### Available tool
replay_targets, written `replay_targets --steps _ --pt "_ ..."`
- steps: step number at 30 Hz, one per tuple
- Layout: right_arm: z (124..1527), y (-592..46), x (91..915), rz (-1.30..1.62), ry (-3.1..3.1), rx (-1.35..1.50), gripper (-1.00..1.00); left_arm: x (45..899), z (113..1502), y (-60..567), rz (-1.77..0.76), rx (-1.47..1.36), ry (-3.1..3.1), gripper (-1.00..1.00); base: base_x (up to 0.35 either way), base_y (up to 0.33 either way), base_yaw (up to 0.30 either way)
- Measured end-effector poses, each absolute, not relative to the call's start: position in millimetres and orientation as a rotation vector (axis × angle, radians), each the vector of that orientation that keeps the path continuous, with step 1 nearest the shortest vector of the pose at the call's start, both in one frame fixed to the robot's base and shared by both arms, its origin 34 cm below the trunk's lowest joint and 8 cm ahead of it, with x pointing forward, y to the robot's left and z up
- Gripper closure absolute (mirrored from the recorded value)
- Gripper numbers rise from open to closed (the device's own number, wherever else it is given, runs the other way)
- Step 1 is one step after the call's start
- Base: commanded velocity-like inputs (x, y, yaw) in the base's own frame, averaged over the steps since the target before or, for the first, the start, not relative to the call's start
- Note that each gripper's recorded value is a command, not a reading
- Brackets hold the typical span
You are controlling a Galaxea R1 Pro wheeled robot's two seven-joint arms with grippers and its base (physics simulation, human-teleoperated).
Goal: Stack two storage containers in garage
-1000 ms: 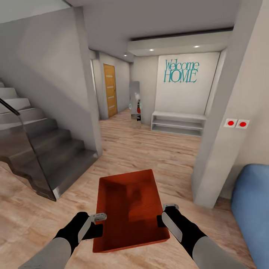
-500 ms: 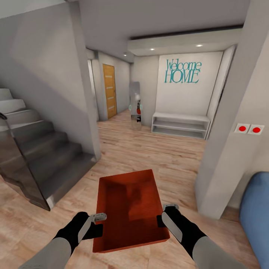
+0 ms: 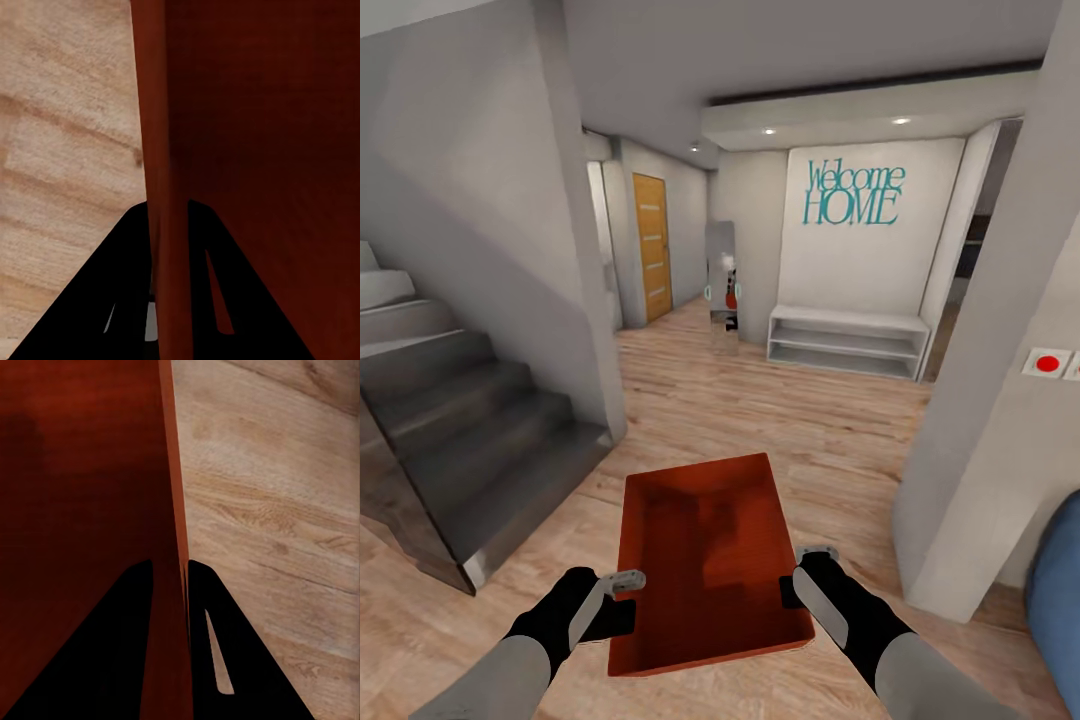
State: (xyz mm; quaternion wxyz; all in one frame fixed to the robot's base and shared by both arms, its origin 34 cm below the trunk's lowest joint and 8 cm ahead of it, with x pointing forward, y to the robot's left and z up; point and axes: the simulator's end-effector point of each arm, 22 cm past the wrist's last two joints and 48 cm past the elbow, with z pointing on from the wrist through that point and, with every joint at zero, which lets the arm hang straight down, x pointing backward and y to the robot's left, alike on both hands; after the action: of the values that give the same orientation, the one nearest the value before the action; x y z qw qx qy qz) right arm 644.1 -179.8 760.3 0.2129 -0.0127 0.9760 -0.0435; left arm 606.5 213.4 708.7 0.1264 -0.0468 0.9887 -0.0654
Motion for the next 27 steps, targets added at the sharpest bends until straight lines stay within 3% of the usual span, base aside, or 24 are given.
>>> replay_targets --steps 27 --pt "760.3 -179.8 644.1 -0.121 2.709 -0.035 1.00 606.5 708.8 213.4 -0.190 -0.136 2.879 1.00 0.335 0.000 0.000"
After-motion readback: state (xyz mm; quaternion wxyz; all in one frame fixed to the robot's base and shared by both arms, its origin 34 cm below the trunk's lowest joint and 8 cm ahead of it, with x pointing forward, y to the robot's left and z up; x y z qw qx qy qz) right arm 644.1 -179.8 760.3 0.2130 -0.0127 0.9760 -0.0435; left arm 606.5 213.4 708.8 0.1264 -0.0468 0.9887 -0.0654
